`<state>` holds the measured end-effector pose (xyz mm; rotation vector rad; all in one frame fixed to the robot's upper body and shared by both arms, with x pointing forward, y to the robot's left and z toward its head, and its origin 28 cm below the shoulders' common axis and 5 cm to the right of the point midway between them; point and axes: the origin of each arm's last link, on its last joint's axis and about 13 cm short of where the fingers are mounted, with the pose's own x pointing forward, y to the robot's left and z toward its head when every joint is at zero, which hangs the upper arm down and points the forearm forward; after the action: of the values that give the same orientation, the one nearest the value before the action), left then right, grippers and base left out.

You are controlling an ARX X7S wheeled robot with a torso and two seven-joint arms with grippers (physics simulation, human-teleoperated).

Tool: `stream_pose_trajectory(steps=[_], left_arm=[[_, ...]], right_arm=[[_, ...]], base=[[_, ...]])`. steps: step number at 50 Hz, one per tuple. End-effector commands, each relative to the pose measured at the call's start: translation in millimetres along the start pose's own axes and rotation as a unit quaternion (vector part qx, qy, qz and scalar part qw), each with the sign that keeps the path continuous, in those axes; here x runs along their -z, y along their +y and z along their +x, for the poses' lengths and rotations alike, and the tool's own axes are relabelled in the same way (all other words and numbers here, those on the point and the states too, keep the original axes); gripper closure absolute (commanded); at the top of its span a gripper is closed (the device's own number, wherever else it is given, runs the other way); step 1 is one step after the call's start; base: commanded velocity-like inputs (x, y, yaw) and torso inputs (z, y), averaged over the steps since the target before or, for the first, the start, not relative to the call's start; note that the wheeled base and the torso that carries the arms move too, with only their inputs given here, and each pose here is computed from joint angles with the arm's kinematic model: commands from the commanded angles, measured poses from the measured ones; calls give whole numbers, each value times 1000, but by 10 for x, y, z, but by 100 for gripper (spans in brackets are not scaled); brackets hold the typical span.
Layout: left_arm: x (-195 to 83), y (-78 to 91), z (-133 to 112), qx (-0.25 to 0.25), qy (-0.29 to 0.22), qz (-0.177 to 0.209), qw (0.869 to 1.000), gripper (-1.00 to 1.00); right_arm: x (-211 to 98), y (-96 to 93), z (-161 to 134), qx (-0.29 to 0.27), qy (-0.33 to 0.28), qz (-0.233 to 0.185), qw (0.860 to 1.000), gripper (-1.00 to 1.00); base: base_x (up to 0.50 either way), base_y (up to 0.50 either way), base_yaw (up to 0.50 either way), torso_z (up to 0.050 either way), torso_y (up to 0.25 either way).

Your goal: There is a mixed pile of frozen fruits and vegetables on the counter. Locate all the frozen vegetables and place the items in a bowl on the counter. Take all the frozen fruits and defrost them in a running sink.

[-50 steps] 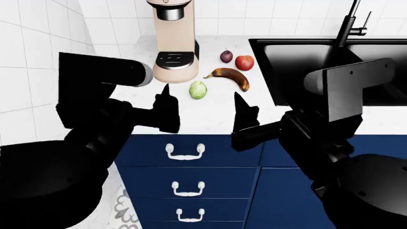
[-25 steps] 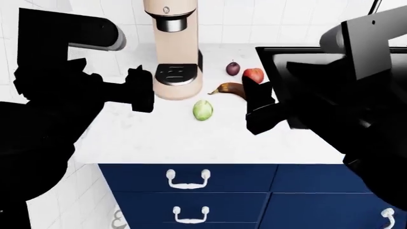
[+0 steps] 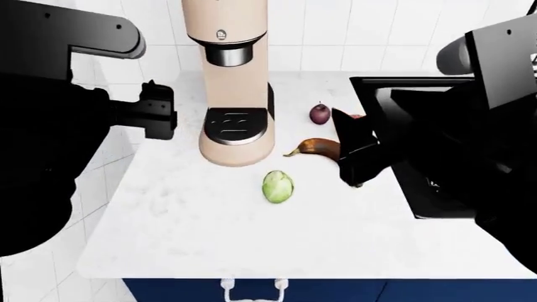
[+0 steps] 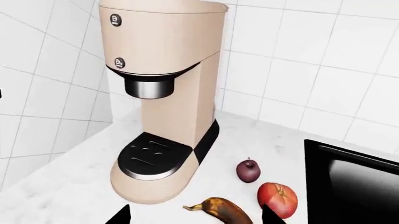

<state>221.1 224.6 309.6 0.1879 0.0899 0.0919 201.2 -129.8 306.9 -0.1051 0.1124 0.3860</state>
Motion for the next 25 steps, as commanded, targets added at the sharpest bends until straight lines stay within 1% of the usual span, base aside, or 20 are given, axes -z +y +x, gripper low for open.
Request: stream_pose_trajectory(steps=[1,7,18,22,25], left_arm=[[-8,15,-1,-5,4,11,1000,-100],[-5,32,-21,-9,4,11,1000,-100],[27,39,-7,-8,13,18,1000,-100],[47,84,-11,-24,20,21,999,-100],[81,131,5,-37,28,24,999,-100]], right_arm=[[-27,17,-42,-13,21,-2,1000,-100],[-38,11,-64,-5,29,-1,1000,-100],[-33,-19,-74,6,23,-4,1000,-100],[-29,-23,-84,8,24,-2,1000,-100],[-29,-40,-88,24,28,5,999,-100]], base=[[309,1,0,0,0],[500,22,0,0,0],[500,24,0,0,1],[500,23,0,0,3],[421,32,0,0,3]])
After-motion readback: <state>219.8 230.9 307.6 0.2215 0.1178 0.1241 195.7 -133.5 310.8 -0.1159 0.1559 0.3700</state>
